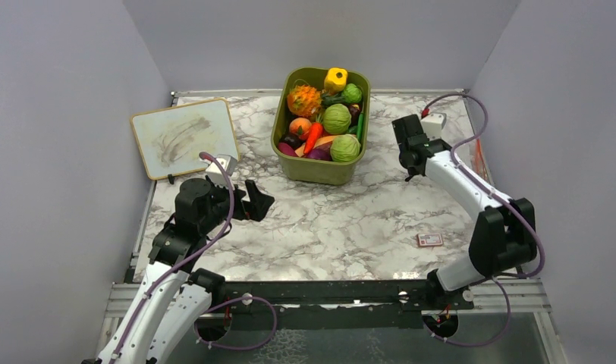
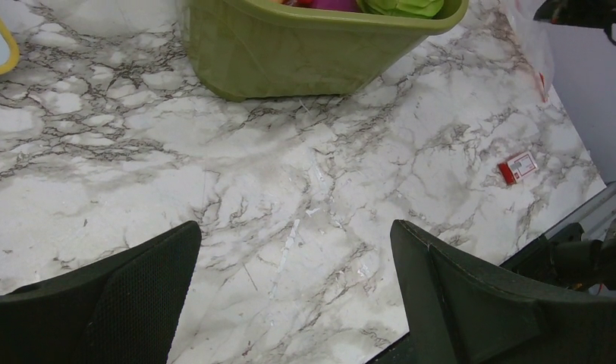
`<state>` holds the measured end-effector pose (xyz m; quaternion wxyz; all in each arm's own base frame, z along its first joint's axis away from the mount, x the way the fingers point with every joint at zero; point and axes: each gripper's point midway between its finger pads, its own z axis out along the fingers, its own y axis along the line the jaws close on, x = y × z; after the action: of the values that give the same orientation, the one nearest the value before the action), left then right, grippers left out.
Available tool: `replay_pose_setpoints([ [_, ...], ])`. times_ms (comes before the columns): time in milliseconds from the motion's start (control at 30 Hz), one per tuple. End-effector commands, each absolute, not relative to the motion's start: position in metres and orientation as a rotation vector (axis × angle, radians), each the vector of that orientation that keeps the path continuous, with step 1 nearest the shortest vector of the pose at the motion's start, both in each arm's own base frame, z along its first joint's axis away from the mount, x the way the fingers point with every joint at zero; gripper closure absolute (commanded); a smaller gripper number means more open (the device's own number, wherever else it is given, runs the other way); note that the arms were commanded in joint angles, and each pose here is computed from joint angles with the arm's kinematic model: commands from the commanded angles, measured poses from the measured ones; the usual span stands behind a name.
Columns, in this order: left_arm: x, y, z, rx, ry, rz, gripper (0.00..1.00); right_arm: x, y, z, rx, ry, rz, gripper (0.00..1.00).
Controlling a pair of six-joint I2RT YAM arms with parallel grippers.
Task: Place the food in the zip-top bag and seal the zipper
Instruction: Pick up the zipper food storage bag at the center of the board, then open the zipper of the food storage bag at the center of the board.
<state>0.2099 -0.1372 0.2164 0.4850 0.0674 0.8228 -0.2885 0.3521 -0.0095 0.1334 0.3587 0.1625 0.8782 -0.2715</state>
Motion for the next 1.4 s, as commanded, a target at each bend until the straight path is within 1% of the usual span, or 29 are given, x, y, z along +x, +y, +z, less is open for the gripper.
replay_pose_setpoints([
  [0, 0.211, -0.140, 0.224, 0.160, 1.950, -0.732, 0.01, 0.350, -0.006, 0.184, 0.423, 2.199, -0.613, 0.99],
  [133, 0.213, -0.144, 0.230, 0.126, 1.908, -0.779, 0.01, 0.347, 0.008, 0.213, 0.354, 2.185, -0.458, 0.99],
  [233, 0.208, -0.156, 0.236, 0.164, 1.861, -0.869, 0.01, 0.340, 0.018, 0.233, 0.320, 2.162, -0.335, 0.99],
  [467, 0.200, -0.178, 0.243, 0.249, 1.785, -1.031, 0.05, 0.314, 0.048, 0.289, 0.227, 2.082, -0.016, 0.99],
  [667, 0.197, -0.184, 0.252, 0.322, 1.734, -1.060, 0.07, 0.280, 0.078, 0.330, 0.029, 1.991, 0.238, 0.99],
  [867, 0.194, -0.191, 0.265, 0.423, 1.633, -1.069, 0.12, 0.243, 0.092, 0.366, -0.080, 1.916, 0.386, 0.99],
  [1000, 0.193, -0.192, 0.274, 0.495, 1.552, -1.032, 0.13, 0.214, 0.126, 0.393, -0.224, 1.825, 0.634, 0.99],
  [1100, 0.189, -0.193, 0.282, 0.534, 1.490, -1.023, 0.14, 0.193, 0.151, 0.402, -0.274, 1.768, 0.849, 0.99],
  [1200, 0.181, -0.197, 0.291, 0.554, 1.456, -1.067, 0.13, 0.176, 0.173, 0.405, -0.287, 1.717, 1.069, 0.99],
  [1367, 0.173, -0.202, 0.297, 0.548, 1.444, -1.150, 0.12, 0.163, 0.194, 0.396, -0.237, 1.681, 1.352, 0.99],
])
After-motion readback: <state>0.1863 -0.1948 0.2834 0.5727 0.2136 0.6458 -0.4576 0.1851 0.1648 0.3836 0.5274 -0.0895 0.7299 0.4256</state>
